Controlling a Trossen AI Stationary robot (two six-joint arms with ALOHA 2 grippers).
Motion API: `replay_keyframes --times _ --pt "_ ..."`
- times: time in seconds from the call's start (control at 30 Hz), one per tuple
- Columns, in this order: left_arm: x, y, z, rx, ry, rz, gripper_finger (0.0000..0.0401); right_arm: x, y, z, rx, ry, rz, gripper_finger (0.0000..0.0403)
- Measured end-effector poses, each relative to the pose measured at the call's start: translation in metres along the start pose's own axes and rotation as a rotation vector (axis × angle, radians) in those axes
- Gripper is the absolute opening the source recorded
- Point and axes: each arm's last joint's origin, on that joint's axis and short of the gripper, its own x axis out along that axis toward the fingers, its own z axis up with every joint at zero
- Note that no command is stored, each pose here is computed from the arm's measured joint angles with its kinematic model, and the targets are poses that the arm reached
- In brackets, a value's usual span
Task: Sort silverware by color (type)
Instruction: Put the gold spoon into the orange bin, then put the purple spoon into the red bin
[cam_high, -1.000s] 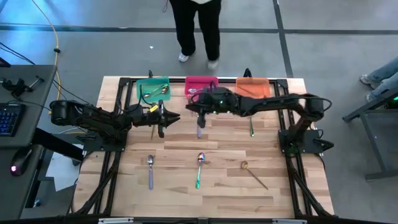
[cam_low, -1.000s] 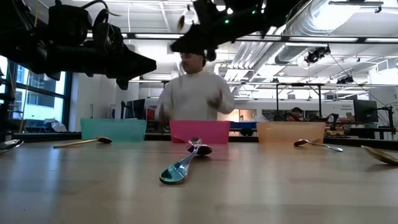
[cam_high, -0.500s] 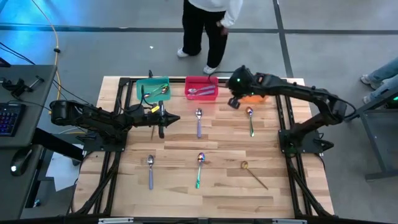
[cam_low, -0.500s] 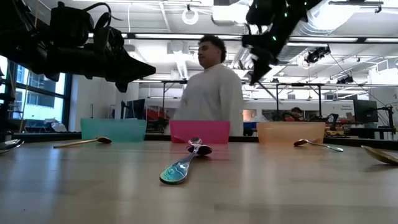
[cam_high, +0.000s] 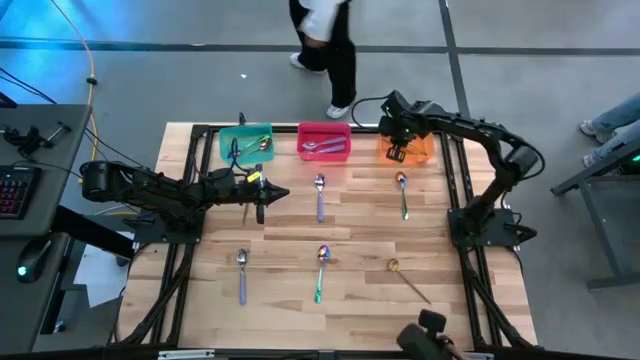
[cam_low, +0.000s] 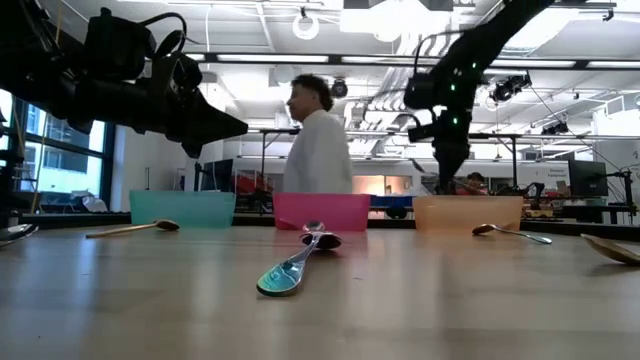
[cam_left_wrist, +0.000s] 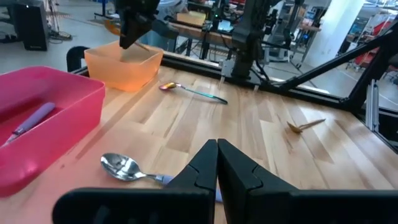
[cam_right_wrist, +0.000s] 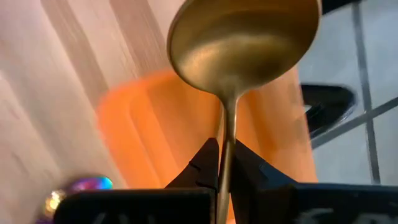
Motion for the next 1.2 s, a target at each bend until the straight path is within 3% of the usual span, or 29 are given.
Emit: replay_keyframes --times 0.33,0.77,1.2 --pt "0.000 0.000 -0.001 -0.010 0.007 0.002 0.0000 0.037 -0.017 -0.013 0.013 0.110 0.040 0.0000" --pt "0.000 0.001 -0.001 0.006 0.010 0.022 0.0000 0.042 -0.020 -0.020 -0.008 0.157 0.078 0.0001" --pt "0.000 0.001 -0.001 0.009 0.010 0.024 0.0000 0.040 -0.017 -0.024 0.013 0.194 0.090 0.0080"
